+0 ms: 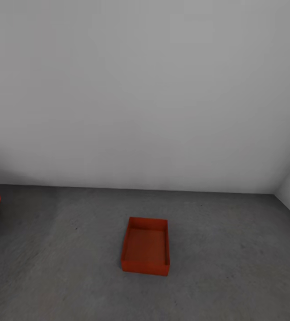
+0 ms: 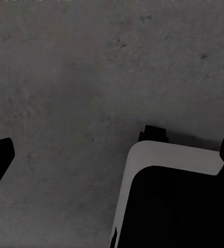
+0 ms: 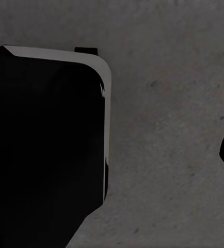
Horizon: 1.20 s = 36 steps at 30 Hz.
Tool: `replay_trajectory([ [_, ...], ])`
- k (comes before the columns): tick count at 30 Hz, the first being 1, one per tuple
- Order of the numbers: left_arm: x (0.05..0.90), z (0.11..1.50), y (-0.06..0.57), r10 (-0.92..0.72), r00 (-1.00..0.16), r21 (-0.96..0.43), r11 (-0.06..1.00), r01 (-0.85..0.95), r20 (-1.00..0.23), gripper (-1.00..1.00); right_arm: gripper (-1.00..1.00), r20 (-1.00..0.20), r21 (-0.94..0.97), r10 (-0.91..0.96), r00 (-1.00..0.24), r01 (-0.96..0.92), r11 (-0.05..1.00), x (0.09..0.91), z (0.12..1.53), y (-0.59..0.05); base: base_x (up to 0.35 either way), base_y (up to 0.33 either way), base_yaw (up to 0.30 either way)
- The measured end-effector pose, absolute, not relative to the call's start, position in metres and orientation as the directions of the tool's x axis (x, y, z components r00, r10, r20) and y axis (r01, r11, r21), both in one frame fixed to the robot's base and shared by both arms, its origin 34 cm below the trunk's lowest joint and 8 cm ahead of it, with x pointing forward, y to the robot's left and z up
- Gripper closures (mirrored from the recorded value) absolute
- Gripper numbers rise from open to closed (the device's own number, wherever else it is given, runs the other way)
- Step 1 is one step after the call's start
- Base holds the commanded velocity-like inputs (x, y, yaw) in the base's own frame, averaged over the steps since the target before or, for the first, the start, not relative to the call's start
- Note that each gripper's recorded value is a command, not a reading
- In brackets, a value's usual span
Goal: Move the two storage containers from the living room to the garage. In the garage, place one container on the floor and stack the other container on top of it (either order is fine).
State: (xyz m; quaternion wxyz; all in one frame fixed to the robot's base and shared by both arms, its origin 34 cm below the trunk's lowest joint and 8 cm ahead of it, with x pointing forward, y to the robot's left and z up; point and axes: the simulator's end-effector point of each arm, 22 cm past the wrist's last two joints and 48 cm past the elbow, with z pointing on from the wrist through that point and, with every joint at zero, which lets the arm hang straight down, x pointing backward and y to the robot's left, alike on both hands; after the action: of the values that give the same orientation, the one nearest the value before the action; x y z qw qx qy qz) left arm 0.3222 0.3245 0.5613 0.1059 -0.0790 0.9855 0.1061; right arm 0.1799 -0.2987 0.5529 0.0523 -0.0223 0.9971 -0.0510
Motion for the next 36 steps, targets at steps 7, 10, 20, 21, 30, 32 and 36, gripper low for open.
replay_trajectory([
  [7, 0.327, 0.563, 0.325, -0.133, -0.962, 0.19, 0.965, -0.181, -0.237, -1.0, -1.0, -0.113, -0.104, -0.049, -0.992, -0.037, 0.994, 0.184, 0.553, -0.299, 0.0, 0.0, 0.0],
  [10, 0.328, 0.564, 0.325, -0.133, -0.961, 0.19, 0.965, -0.181, -0.241, -1.0, -1.0, -0.118, -0.105, -0.049, -0.992, -0.036, 0.994, 0.186, 0.554, -0.299, 0.0, 0.0, 0.0],
  [20, 0.335, 0.568, 0.325, -0.134, -0.957, 0.186, 0.965, -0.185, -0.257, -1.0, -1.0, -0.134, -0.107, -0.05, -0.99, -0.036, 0.994, 0.192, 0.555, -0.3, 0.0, 0.0, 0.0],
  [21, 0.335, 0.568, 0.325, -0.134, -0.957, 0.186, 0.965, -0.185, -0.258, -1.0, -1.0, -0.135, -0.107, -0.05, -0.99, -0.036, 0.994, 0.193, 0.555, -0.3, 0.0, 0.0, 0.0],
  [30, 0.341, 0.571, 0.325, -0.133, -0.953, 0.184, 0.965, -0.187, -0.272, -1.0, -1.0, -0.151, -0.106, -0.049, -0.987, -0.034, 0.994, 0.199, 0.556, -0.299, 0.0, 0.0, 0.0],
  [32, 0.342, 0.572, 0.325, -0.133, -0.952, 0.183, 0.965, -0.188, -0.275, -1.0, -1.0, -0.154, -0.106, -0.049, -0.987, -0.033, 0.994, 0.2, 0.556, -0.299, 0.0, 0.0, 0.0],
  [36, 0.344, 0.573, 0.325, -0.133, -0.95, 0.182, 0.965, -0.189, -0.281, -1.0, -1.0, -0.16, -0.106, -0.049, -0.986, -0.032, 0.994, 0.202, 0.556, -0.299, 0.0, 0.0, 0.0],
])
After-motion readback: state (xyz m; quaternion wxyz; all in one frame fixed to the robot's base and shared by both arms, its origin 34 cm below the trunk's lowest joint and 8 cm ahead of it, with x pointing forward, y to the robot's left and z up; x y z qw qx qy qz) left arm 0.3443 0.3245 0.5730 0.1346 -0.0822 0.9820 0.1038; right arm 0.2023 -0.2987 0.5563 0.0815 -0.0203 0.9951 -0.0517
